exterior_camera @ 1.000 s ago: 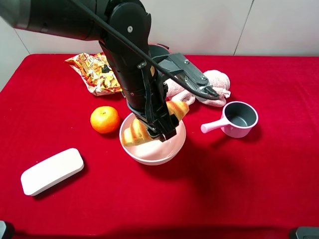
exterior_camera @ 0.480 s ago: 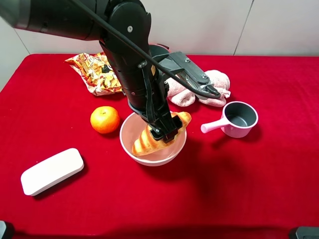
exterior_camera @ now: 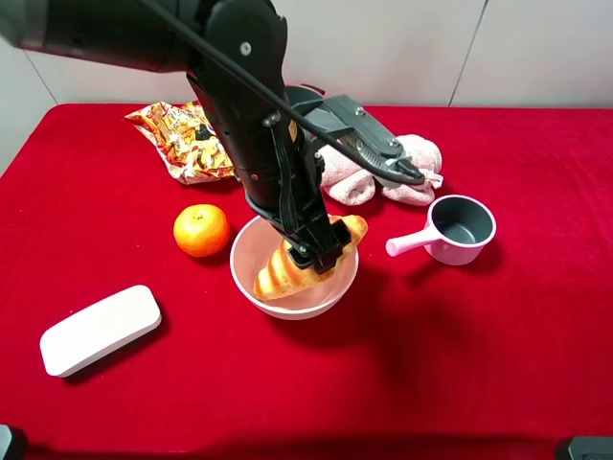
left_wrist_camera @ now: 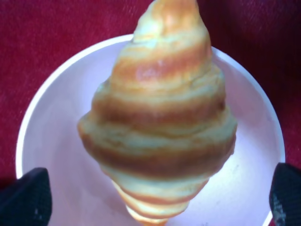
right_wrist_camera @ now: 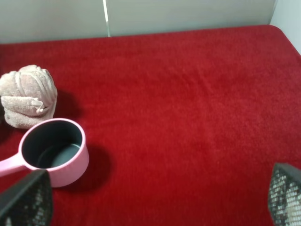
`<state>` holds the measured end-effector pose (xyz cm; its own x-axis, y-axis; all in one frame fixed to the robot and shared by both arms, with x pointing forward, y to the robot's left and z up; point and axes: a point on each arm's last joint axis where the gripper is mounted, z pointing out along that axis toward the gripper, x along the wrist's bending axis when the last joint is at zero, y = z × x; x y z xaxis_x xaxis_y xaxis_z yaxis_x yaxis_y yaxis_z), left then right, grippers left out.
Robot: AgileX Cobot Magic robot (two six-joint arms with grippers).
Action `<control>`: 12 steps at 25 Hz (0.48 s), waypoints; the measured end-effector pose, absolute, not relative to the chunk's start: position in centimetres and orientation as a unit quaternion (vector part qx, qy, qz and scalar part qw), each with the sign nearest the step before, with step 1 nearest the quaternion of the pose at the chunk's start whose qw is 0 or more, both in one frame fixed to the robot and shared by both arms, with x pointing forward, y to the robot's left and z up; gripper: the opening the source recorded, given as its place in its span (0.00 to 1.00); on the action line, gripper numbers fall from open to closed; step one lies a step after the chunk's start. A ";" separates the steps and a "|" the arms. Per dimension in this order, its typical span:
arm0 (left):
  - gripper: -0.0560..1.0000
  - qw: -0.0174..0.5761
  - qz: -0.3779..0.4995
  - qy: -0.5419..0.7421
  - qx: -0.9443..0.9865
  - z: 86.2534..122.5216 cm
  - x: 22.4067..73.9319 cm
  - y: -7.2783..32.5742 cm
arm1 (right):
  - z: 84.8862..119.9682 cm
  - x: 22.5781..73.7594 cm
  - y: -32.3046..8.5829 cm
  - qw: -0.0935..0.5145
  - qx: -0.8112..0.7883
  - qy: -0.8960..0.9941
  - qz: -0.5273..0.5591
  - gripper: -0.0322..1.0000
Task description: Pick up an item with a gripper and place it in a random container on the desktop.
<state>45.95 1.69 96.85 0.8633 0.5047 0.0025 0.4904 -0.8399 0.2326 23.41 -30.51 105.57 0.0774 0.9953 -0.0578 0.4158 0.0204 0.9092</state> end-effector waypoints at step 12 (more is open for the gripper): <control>0.92 0.131 0.037 0.269 0.953 100.9 44.8 3.1 | 105.6 23.4 -30.5 0.414 0.606 0.582 0.350 0.70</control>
<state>44.81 3.11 100.90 0.8521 0.5233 -0.0005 0.5040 -0.8204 0.2701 23.41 -30.51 105.57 0.0774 0.9953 -0.0578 0.4158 0.0204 0.9092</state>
